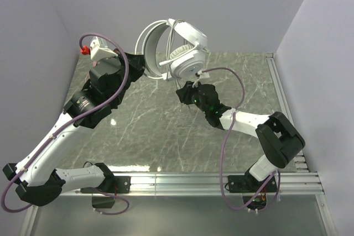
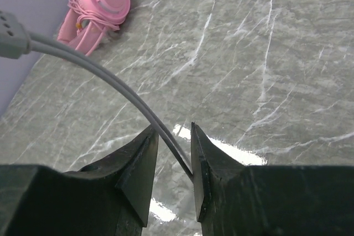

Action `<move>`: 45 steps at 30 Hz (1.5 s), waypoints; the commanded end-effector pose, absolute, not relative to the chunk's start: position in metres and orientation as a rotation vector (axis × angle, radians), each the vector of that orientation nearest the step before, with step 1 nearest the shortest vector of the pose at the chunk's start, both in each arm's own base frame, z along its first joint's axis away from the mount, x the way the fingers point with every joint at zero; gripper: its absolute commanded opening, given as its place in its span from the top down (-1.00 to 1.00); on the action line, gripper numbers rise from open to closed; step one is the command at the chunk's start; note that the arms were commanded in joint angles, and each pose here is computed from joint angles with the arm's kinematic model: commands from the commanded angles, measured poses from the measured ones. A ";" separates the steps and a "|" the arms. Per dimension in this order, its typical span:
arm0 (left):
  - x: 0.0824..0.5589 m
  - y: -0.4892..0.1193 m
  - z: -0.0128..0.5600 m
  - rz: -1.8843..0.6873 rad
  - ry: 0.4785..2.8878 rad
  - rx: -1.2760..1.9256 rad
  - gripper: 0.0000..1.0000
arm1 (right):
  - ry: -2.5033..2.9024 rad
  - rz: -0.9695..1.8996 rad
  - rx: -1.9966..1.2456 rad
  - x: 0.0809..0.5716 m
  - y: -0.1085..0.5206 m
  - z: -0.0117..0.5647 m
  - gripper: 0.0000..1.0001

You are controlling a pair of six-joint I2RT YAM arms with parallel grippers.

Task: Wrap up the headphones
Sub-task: Wrap the headphone cable with the right arm

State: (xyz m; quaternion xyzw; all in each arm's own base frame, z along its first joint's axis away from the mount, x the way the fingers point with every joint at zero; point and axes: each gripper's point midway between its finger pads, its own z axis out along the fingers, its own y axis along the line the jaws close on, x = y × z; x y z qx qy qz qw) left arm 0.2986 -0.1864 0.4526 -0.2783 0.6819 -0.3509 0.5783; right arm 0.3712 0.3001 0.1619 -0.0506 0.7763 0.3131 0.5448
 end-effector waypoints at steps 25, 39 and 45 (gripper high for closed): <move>0.285 -0.176 0.517 -0.991 1.410 -0.686 0.99 | 1.855 0.727 -0.150 0.378 0.316 0.140 0.58; 0.298 -0.179 0.504 -0.937 1.419 -0.713 0.99 | 1.892 0.760 -0.123 0.337 0.312 0.121 1.00; 0.322 -0.176 0.479 -0.814 1.396 -0.779 0.99 | 1.980 0.793 -0.154 0.294 0.317 0.116 1.00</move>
